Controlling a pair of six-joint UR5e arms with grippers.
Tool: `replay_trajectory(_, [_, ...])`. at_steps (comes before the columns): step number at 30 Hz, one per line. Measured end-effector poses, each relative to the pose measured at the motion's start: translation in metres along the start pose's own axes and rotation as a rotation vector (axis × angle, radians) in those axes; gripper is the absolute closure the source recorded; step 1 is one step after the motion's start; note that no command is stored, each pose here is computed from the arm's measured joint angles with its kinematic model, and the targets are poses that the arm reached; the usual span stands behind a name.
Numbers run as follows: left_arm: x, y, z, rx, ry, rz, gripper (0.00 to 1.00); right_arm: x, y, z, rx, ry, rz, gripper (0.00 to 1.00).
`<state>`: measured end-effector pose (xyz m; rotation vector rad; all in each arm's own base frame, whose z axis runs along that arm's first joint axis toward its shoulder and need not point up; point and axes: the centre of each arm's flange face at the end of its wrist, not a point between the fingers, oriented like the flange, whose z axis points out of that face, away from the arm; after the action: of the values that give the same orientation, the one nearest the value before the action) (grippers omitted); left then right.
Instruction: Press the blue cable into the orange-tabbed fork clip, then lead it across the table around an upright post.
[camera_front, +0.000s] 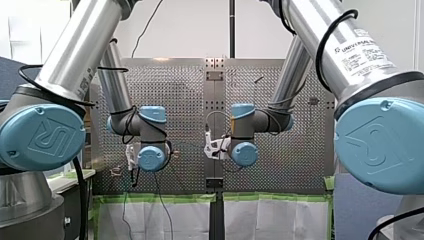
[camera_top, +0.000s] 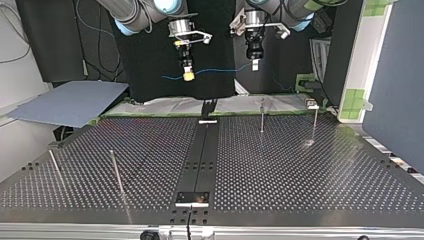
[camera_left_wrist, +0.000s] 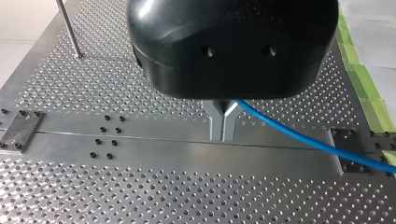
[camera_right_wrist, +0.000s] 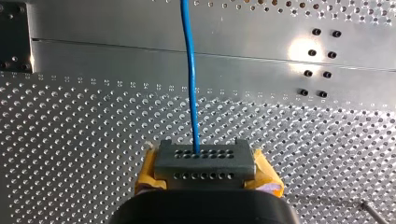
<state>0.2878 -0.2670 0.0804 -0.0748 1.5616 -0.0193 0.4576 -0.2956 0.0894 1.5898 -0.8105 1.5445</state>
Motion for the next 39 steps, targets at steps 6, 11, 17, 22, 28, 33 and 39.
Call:
replay_trajectory(6, [0.0000, 0.0000, 0.0000, 0.000, 0.000, 0.000, 1.00, 0.0000, 0.0000, 0.0000, 0.000, 0.000, 0.000, 1.00])
replay_trajectory(11, [0.0000, 0.0000, 0.0000, 0.000, 0.000, 0.000, 1.00, 0.0000, 0.0000, 0.0000, 0.000, 0.000, 0.000, 1.00])
replay_trajectory(17, [0.0000, 0.0000, 0.0000, 0.000, 0.000, 0.000, 1.00, 0.0000, 0.0000, 0.0000, 0.000, 0.000, 0.000, 1.00])
replay_trajectory(22, [0.0000, 0.0000, 0.0000, 0.000, 0.000, 0.000, 1.00, 0.0000, 0.0000, 0.0000, 0.000, 0.000, 0.000, 1.00])
replay_trajectory(28, [0.0000, 0.0000, 0.0000, 0.000, 0.000, 0.000, 0.95, 0.0000, 0.0000, 0.0000, 0.000, 0.000, 0.000, 1.00])
replay_trajectory(33, [0.0000, 0.0000, 0.0000, 0.000, 0.000, 0.000, 0.95, 0.0000, 0.0000, 0.0000, 0.000, 0.000, 0.000, 1.00])
replay_trajectory(39, [0.0000, 0.0000, 0.0000, 0.000, 0.000, 0.000, 0.87, 0.0000, 0.0000, 0.0000, 0.000, 0.000, 0.000, 1.00])
